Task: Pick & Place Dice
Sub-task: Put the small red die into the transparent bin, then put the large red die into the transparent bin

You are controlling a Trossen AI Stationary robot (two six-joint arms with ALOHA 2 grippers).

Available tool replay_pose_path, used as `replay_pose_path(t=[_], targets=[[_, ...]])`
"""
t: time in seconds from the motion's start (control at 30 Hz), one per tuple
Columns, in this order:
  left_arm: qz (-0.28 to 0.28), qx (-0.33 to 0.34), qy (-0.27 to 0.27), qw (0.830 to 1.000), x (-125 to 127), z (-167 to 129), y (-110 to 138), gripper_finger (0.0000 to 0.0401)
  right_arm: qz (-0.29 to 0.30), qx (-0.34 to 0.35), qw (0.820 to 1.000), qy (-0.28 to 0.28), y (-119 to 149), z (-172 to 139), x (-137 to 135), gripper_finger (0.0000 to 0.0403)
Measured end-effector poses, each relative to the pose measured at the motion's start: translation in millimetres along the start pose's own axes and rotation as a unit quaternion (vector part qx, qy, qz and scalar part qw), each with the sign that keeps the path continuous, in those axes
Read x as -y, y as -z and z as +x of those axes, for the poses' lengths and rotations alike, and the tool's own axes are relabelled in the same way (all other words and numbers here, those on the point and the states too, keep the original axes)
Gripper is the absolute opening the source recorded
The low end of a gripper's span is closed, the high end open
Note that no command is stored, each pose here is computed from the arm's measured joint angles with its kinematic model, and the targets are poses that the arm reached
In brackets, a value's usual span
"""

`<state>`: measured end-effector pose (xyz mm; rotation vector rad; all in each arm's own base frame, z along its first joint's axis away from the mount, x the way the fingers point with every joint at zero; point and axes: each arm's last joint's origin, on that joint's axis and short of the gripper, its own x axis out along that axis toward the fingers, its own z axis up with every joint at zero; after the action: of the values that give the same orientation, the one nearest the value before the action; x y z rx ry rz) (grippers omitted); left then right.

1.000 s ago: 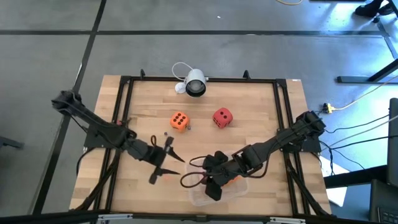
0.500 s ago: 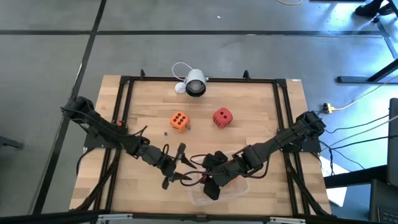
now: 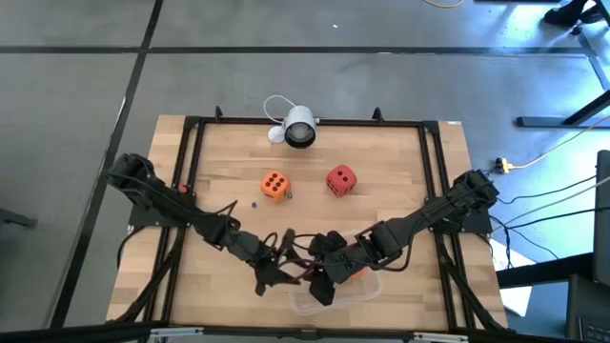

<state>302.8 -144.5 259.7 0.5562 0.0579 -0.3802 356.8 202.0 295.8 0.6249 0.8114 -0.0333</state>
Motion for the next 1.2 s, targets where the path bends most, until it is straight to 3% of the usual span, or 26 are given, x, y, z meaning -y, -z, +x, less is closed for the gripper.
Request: replay_pose_path(t=[0.37,0.53,0.73,0.93,1.2], targets=[[0.001,0.001,0.005,1.000,-2.2,3.2,0.2,0.0214,0.002,0.001,1.000,0.003,-2.2,0.5,1.9,0.0151],[-0.010,-0.018,-0.037,0.999,-8.5,-13.8,-13.2,0.0214,0.000,-0.014,1.000,0.025,-1.5,0.8,8.0,0.0151],[-0.142,-0.025,-0.048,0.988,-39.1,-63.6,-32.5,0.0214,-0.001,-0.005,0.997,0.075,-0.4,-0.8,15.4,0.0151],[-0.288,-0.039,-0.067,0.955,-58.3,-118.0,-41.3,0.0214,0.003,0.012,0.989,0.145,-11.3,-25.0,32.0,0.0151],[-0.357,-0.042,-0.093,0.928,-65.1,-163.1,-45.5,0.0214,-0.020,-0.027,0.971,0.237,-34.3,-56.5,71.0,0.0151]])
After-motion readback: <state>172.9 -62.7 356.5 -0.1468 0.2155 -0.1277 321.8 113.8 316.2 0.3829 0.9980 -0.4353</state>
